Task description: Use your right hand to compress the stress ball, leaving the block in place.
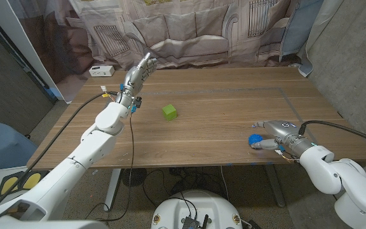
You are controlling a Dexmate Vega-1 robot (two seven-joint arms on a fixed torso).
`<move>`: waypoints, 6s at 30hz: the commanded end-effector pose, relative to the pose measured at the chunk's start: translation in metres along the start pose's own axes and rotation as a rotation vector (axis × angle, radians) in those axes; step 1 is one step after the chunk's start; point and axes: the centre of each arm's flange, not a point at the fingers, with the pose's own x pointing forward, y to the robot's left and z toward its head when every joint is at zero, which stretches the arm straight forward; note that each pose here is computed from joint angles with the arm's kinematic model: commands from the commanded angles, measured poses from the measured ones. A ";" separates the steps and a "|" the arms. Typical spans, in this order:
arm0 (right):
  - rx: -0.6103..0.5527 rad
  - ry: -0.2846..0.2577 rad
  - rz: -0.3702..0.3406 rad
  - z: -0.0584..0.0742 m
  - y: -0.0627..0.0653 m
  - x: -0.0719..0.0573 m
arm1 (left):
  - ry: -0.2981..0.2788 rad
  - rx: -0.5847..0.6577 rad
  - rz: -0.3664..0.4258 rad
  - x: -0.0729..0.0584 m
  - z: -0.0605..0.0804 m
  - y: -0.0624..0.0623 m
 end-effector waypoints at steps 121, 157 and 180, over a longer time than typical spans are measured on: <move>-0.014 -0.015 0.014 -0.002 0.018 0.043 | 0.056 -0.062 0.002 0.001 -0.032 0.004; 0.169 0.027 -0.221 -0.021 -0.015 0.035 | 0.035 -0.052 0.020 0.012 -0.026 0.001; 0.231 0.019 -0.391 -0.028 -0.032 0.024 | 0.027 -0.052 0.013 0.018 -0.026 -0.012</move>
